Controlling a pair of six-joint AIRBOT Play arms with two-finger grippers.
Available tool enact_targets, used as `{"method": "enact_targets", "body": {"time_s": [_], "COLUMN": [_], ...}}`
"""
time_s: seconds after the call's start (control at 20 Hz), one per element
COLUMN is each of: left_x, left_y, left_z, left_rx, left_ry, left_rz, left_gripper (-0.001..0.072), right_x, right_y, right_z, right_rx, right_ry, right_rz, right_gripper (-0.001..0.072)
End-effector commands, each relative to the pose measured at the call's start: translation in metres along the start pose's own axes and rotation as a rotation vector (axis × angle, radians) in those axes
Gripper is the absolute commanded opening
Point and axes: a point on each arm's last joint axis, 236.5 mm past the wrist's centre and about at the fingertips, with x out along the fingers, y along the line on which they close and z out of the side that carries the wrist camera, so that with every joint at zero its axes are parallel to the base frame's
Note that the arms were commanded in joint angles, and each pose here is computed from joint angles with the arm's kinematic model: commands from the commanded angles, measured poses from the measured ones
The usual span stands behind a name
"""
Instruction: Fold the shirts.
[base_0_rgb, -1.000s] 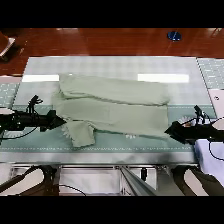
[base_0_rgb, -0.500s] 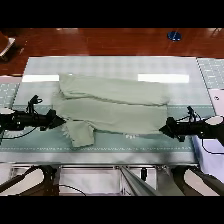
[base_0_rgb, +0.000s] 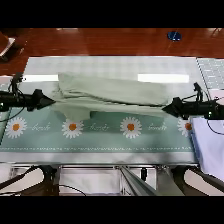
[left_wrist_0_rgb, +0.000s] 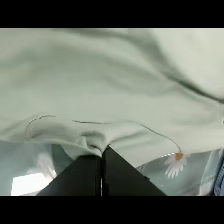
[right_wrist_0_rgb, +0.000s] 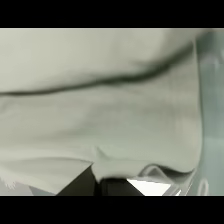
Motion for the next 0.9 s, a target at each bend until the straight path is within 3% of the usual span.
{"method": "enact_targets", "body": {"time_s": [0.0,0.25,0.5,0.55,0.6,0.65,0.75,0.85], "left_x": [0.007,0.061,0.109,0.116,0.121,0.122,0.103,0.052], "left_y": [-0.026,-0.054,-0.037,-0.030,-0.025,-0.023,-0.016,0.029], "left_z": [0.052,0.127,0.152,0.151,0.150,0.148,0.146,0.142], "left_rx": [0.057,0.049,-0.018,-0.024,-0.034,-0.039,-0.025,0.009], "left_ry": [-0.019,0.012,0.077,0.088,0.097,0.107,0.137,0.198], "left_rz": [-0.007,-0.036,-0.041,-0.039,-0.037,-0.036,-0.018,0.149], "left_gripper": [0.0023,0.0023,0.0023,0.0035,0.0224,0.0510,0.0508,0.0508], "right_x": [-0.007,0.025,0.051,0.055,0.060,0.062,0.049,0.016], "right_y": [0.023,0.035,0.023,0.019,0.014,0.010,0.005,-0.004], "right_z": [0.049,0.099,0.135,0.140,0.146,0.150,0.156,0.160], "right_rx": [-0.031,-0.070,-0.033,-0.026,-0.016,-0.016,-0.029,-0.013], "right_ry": [-0.037,-0.016,-0.014,-0.019,-0.039,-0.052,-0.063,-0.048], "right_rz": [0.039,0.051,0.048,0.045,0.036,0.030,0.029,0.043], "right_gripper": [0.0020,0.0020,0.0020,0.0054,0.0286,0.0407,0.0409,0.0409]}}
